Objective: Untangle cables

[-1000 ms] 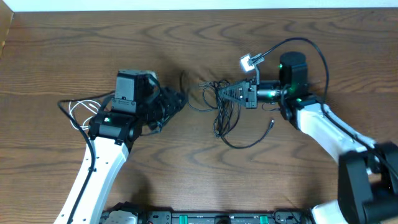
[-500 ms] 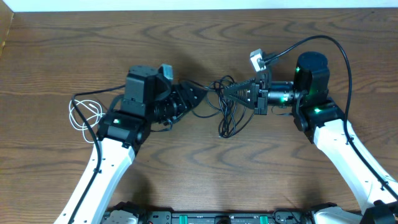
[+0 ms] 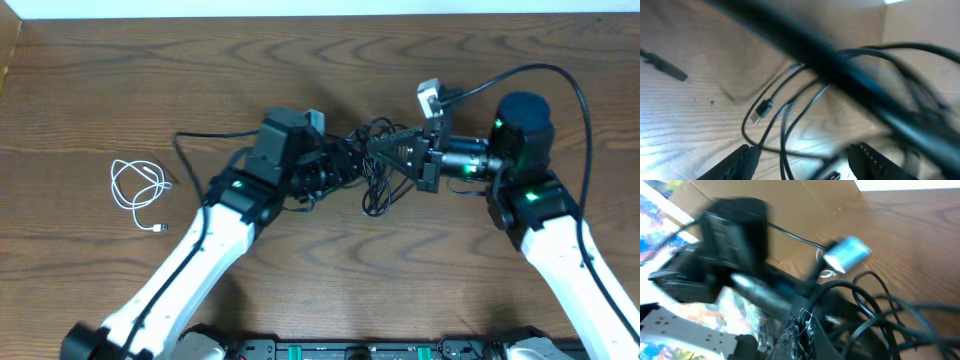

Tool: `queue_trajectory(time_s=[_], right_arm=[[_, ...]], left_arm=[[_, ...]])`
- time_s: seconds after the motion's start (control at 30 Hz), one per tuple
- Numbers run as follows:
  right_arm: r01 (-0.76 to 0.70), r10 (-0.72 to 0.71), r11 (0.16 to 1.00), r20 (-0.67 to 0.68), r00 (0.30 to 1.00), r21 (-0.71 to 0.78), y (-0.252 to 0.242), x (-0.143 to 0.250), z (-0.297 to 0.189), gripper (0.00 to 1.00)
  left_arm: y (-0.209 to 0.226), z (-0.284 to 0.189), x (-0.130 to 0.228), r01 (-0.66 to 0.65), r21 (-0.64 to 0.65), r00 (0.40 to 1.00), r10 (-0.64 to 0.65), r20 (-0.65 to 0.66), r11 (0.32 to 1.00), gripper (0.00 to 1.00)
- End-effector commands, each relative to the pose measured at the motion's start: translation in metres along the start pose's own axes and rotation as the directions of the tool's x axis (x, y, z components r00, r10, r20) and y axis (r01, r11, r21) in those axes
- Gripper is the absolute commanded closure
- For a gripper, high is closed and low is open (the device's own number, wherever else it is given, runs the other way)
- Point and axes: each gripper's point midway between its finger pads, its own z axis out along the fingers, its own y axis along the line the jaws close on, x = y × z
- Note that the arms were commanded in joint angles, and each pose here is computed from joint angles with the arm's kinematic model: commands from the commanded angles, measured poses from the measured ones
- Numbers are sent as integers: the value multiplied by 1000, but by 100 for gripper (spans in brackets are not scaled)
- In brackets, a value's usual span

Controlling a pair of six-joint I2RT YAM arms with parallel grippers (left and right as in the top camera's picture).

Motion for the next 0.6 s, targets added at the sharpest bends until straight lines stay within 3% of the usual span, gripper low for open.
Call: queue_trajectory(time_s=[0.0,0.07,0.2,0.37,0.47,0.5,0.57], right_arm=[[35,-35,999,27,999,-18,23,-9,-7,99],[59,-58,998,40,997,-20,31,-12,-11,99],[97,-101,994,95,990,42,38,-24,-28,99],[19,-81,947,180,980,320,1,-30,-65,99],[-106,-29,845,243,970,525,-33,-25,-98,99],[-143,-12,807,257,966,573,-41,-21,-107,99],[-194,34,758,260,965,623,-51,-9,-116,99]], left_arm=[[10,15,-6,15,-40,1000,-15,6,999,44],[25,22,-12,32,-100,999,-29,33,995,49],[67,28,-22,80,-266,993,-54,104,961,50],[106,18,-23,123,-434,986,-60,155,892,50],[123,8,-22,142,-510,983,-59,176,848,50],[125,7,-20,147,-514,983,-67,171,845,53],[122,9,-17,153,-490,985,-93,145,858,70]])
